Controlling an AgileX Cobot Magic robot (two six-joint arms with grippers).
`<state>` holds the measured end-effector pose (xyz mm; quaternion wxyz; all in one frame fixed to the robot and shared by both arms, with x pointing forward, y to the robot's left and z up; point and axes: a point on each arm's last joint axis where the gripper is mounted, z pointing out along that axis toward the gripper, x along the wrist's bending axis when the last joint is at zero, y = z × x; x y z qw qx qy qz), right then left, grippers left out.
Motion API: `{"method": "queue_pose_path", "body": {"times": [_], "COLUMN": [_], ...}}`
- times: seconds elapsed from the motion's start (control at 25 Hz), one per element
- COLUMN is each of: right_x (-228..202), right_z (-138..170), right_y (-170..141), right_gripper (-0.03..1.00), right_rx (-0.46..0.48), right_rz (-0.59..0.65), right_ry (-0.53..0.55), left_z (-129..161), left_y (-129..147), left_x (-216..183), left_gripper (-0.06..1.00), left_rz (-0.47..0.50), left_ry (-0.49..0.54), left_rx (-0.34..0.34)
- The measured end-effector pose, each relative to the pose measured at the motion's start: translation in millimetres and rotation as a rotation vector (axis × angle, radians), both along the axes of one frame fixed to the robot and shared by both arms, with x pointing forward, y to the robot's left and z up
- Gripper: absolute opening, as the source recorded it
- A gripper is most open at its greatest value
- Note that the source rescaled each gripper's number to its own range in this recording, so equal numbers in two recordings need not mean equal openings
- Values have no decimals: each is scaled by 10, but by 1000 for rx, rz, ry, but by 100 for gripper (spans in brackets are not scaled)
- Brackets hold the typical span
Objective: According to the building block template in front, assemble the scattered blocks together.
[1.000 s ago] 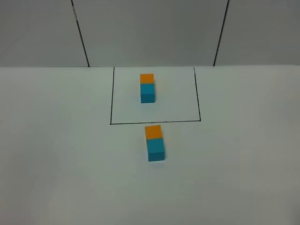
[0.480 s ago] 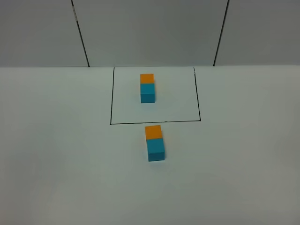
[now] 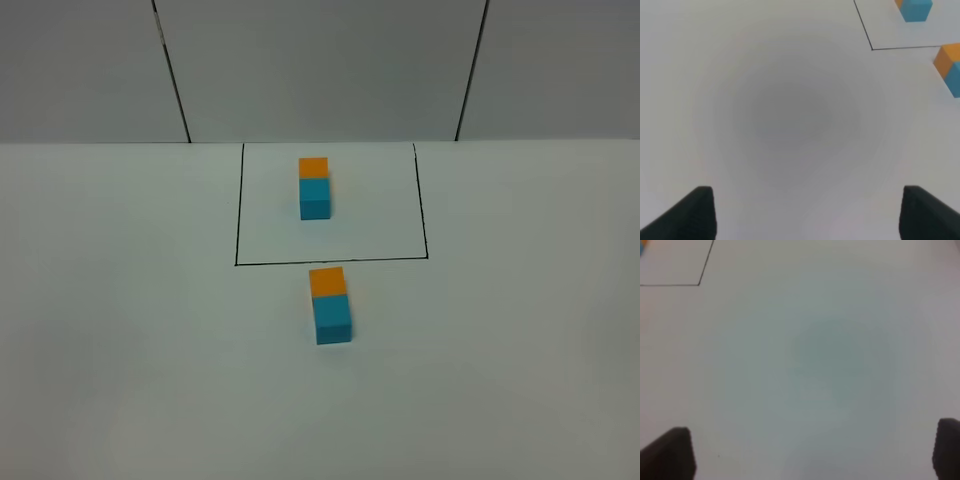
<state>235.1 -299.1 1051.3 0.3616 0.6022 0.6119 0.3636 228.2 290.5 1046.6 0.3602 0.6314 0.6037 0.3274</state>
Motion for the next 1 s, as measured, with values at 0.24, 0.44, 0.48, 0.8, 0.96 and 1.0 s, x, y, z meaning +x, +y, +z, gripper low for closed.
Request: {"method": "queue_pose_path", "body": {"times": [0.24, 0.44, 0.48, 0.8, 0.96, 1.0], "right_x": [0, 0, 0, 0, 0, 0], "right_z": [0, 0, 0, 0, 0, 0], "right_y": [4, 4, 4, 4, 4, 4], "right_gripper": [85, 79, 79, 76, 74, 74], "right_rx": [5, 5, 5, 5, 5, 5], "right_rz": [3, 3, 3, 3, 3, 3], "right_ry": [0, 0, 0, 0, 0, 0], "left_z": [0, 0, 0, 0, 0, 0], "left_y": [0, 0, 0, 0, 0, 0], "left_x": [0, 0, 0, 0, 0, 0], "left_gripper": [68, 68, 68, 68, 68, 68], "left_rz": [0, 0, 0, 0, 1, 1], "left_ry": [0, 0, 0, 0, 0, 0], "left_rx": [0, 0, 0, 0, -1, -1]}}
